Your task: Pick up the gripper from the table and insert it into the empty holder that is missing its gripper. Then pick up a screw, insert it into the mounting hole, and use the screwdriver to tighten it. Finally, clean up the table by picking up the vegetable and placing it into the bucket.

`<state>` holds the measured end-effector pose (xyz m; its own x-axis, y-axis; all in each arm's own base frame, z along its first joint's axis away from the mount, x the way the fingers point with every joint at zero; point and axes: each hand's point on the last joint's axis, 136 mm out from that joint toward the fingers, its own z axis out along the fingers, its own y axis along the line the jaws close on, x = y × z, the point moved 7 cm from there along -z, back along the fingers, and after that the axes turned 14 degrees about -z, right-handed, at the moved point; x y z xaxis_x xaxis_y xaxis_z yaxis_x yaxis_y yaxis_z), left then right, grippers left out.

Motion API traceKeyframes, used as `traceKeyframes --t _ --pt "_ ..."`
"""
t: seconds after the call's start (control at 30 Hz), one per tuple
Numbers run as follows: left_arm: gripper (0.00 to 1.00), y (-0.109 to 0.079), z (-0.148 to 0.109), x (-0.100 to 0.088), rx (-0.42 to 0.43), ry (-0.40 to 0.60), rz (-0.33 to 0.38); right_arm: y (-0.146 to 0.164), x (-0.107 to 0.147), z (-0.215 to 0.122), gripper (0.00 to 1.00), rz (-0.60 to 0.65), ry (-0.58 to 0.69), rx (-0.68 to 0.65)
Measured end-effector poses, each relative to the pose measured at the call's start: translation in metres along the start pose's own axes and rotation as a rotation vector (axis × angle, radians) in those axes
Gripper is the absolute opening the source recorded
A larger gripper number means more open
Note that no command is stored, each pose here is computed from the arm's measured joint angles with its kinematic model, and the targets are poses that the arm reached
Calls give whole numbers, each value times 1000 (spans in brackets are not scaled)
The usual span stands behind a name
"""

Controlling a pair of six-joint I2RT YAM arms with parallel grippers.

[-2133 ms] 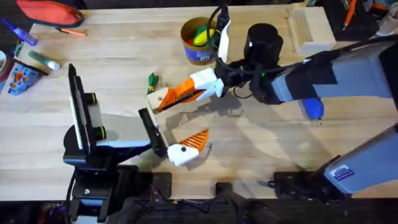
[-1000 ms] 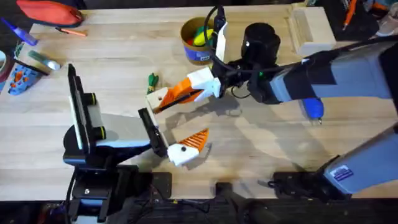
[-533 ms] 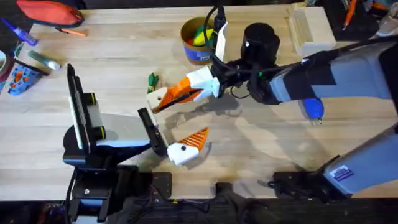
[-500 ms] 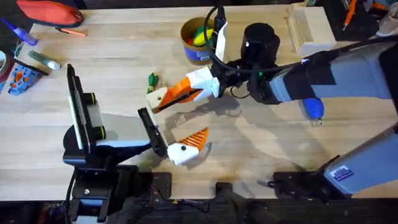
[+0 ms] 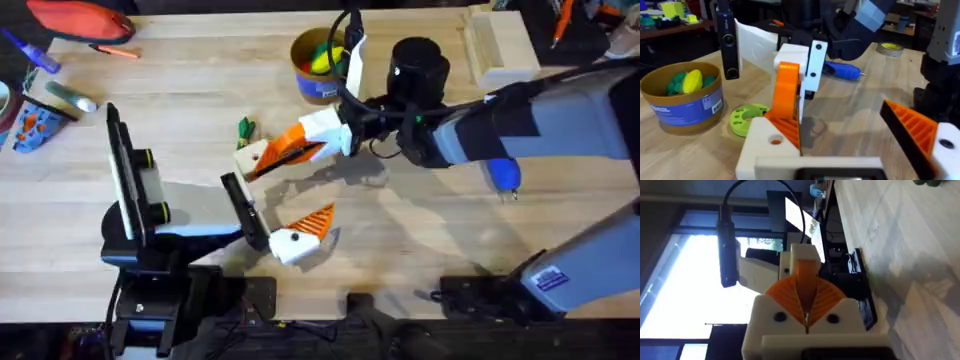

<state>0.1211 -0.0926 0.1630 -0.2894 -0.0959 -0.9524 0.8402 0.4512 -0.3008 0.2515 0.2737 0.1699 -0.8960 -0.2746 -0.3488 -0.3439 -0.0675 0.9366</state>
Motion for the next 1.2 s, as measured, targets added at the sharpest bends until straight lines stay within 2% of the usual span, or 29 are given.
traceKeyframes --t 1.1,1.13,1.17,1.2 --pt "986 1 0 0 -12 -3 -2 -1 -1 1 8 -1 -16 8" --pt "985 1 0 0 -12 -3 -1 -2 -2 1 191 12 -22 15" --pt "985 0 0 0 -1 -1 2 -4 -3 1 303 21 -35 24" --pt "987 -1 0 0 7 2 1 -5 -3 1 460 34 -45 34"
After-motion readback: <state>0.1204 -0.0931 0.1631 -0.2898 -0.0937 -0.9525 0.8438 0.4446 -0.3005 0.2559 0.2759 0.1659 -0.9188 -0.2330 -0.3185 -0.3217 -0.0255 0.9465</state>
